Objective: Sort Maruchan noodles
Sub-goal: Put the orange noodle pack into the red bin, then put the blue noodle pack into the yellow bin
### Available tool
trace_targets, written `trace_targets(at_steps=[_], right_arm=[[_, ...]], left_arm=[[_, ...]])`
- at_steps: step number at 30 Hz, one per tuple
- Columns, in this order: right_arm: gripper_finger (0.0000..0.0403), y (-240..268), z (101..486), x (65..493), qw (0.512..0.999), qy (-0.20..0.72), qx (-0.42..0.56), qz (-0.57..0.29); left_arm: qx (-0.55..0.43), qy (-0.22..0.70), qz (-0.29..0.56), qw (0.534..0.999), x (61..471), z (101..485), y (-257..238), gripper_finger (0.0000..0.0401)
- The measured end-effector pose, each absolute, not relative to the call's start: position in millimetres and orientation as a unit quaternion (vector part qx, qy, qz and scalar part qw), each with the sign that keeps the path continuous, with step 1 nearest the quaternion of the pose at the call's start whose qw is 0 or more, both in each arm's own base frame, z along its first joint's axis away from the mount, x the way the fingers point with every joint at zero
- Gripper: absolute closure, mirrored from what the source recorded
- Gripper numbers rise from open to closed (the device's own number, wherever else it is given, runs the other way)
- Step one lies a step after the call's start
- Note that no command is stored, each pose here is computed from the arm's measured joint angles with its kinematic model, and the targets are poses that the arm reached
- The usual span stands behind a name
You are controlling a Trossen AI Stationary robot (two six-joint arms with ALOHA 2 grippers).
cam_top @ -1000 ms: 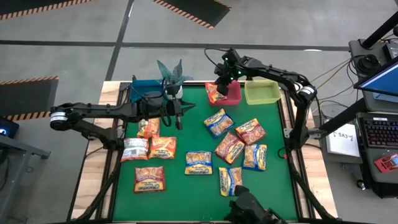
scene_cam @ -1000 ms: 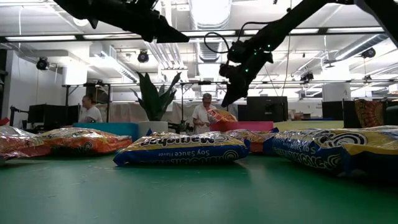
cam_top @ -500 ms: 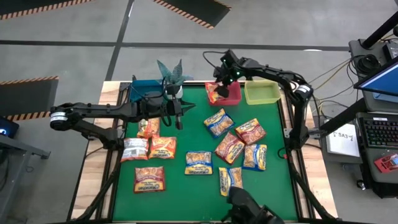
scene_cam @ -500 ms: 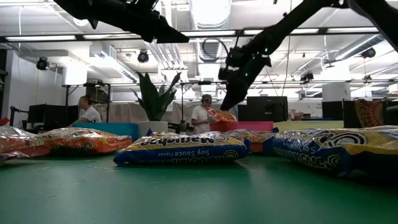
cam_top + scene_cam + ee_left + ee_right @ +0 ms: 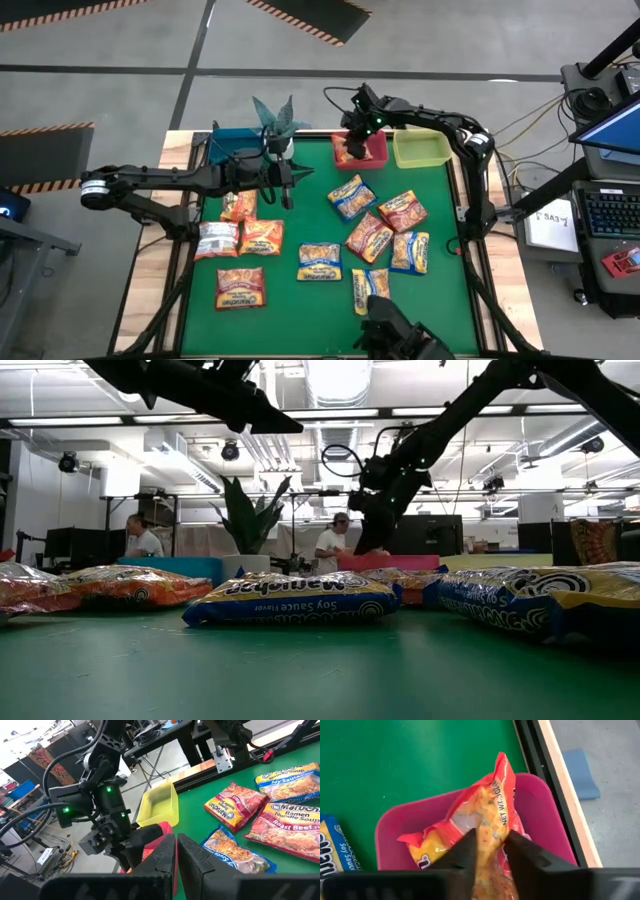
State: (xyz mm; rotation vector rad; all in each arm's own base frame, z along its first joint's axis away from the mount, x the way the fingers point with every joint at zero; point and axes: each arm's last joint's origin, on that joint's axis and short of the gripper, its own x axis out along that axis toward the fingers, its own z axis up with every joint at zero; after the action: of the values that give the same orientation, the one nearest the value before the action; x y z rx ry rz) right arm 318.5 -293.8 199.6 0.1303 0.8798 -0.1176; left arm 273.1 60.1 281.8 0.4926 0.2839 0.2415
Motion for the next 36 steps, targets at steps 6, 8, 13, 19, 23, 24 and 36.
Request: trace_targets(at_steps=[6,8,13,19,23,24,36], right_arm=[[0.0392,-291,217,315,0.904,0.417,0.061,-0.076],[0.0394,-290,223,313,0.899,0.422,0.056,-0.099],[0.0394,-285,245,306,0.901,0.409,0.066,-0.131],[0.0394,-257,276,298,0.905,0.399,0.077,-0.127],[0.0394,-225,289,293,0.909,0.392,0.085,-0.114],[0.0394,-215,290,291,0.911,0.390,0.084,-0.107],[0.0394,-114,239,261,0.939,0.299,0.150,-0.074]], left_arm=[[0.241,0.140,0.119,0.953,273,281,60,0.0401],[0.241,0.139,0.120,0.953,273,281,60,0.0401],[0.232,0.137,0.121,0.955,273,281,60,0.0401],[0.195,0.144,0.123,0.962,272,275,60,0.0401],[0.158,0.157,0.124,0.967,270,266,59,0.0401],[0.148,0.162,0.125,0.968,269,264,59,0.0401],[0.051,0.179,0.136,0.973,263,245,58,0.0401]])
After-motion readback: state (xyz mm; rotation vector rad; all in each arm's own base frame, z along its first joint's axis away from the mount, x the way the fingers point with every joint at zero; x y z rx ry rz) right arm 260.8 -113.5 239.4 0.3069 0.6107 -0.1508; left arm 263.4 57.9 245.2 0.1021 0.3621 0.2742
